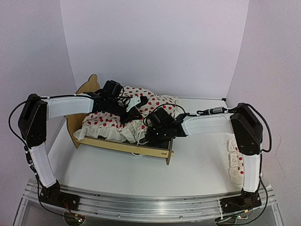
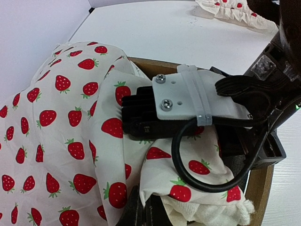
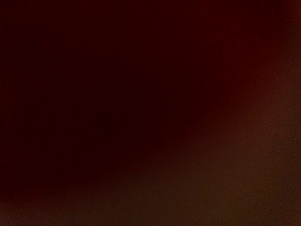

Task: Set up the pet bed

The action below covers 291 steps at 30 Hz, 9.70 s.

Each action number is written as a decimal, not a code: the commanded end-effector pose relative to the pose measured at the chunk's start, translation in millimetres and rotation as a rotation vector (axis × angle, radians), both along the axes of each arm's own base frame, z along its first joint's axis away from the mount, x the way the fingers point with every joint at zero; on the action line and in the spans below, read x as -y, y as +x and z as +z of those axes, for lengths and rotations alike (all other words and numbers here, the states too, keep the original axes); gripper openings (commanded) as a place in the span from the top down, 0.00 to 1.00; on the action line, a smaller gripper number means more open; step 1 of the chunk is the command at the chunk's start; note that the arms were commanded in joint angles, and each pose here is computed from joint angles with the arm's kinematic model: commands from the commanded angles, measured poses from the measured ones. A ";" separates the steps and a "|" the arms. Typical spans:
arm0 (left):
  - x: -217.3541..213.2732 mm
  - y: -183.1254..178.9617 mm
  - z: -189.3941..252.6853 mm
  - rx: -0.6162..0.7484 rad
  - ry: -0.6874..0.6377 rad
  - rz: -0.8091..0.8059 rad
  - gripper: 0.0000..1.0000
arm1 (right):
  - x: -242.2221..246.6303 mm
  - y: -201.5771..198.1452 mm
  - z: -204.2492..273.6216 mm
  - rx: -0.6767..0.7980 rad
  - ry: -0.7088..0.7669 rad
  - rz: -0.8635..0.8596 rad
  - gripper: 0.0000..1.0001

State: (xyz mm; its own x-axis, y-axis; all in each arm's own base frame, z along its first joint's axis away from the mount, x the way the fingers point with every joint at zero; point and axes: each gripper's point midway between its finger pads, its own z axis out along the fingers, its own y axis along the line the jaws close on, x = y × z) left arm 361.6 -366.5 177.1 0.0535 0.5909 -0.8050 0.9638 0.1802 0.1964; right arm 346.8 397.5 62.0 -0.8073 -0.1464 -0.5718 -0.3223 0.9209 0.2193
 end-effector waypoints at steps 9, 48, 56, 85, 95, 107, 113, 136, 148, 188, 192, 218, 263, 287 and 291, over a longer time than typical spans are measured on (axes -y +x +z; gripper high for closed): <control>-2.5 -3.5 25.8 0.032 -0.058 0.000 1.00 | -2.4 -57.8 90.6 -0.039 0.115 0.313 1.00; 30.2 -58.1 6.9 -0.072 -0.059 -0.197 0.95 | 62.3 -183.4 9.8 -0.604 0.214 0.134 0.71; 22.1 -76.9 33.7 -0.080 -0.021 -0.296 0.50 | 71.1 -158.0 31.8 -0.425 0.166 0.120 0.67; -66.9 -76.7 -78.2 -0.042 0.409 -0.234 0.43 | 104.8 -35.9 32.7 -0.010 -0.042 -0.109 0.69; -57.7 -54.4 -90.3 -0.013 0.414 -0.187 0.51 | 98.3 4.8 33.1 -0.065 0.037 0.003 0.68; -49.7 -56.6 -88.5 -0.074 0.375 -0.181 0.82 | 70.1 -82.0 45.5 0.144 0.091 0.344 0.56; -40.0 -53.0 -72.2 -0.110 0.329 -0.158 1.00 | 26.5 -74.8 25.7 0.266 0.120 0.394 0.46; -5.4 -42.0 41.7 -0.251 0.136 -0.067 1.00 | 14.0 1.9 -4.3 0.636 0.071 0.157 0.34; -0.1 -45.0 54.9 -0.267 0.098 -0.085 1.00 | 7.0 18.2 -4.7 0.677 0.099 0.083 0.43; -42.5 -23.2 -18.9 -0.185 0.290 -0.020 1.00 | 168.9 -85.6 -30.0 0.177 -0.100 0.002 1.00; -50.8 -25.0 -44.9 -0.166 0.339 -0.035 1.00 | 136.4 -98.7 -31.1 0.076 -0.043 0.158 1.00; -49.0 -83.5 -25.7 -0.184 0.177 -0.375 0.37 | 108.9 -161.3 -41.7 -0.473 -0.050 0.274 0.68; 110.7 -117.0 -115.8 0.047 0.169 -0.516 0.44 | 120.2 -93.0 10.7 -0.176 0.018 0.076 1.00; 107.4 -100.6 -180.3 0.013 0.388 -0.478 0.93 | 119.5 -95.6 7.7 -0.243 0.071 0.148 1.00; 113.6 -105.0 -138.7 -0.006 0.309 -0.462 1.00 | 118.0 -101.9 -0.4 -0.270 0.072 0.212 1.00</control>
State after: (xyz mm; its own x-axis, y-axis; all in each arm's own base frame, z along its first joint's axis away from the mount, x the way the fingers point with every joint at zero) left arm 259.6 -491.7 19.1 0.4119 0.6892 -0.5962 0.9085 -0.3611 0.2103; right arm 254.6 275.2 69.1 -0.8940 -0.2319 -0.3834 -0.3731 0.8590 0.3505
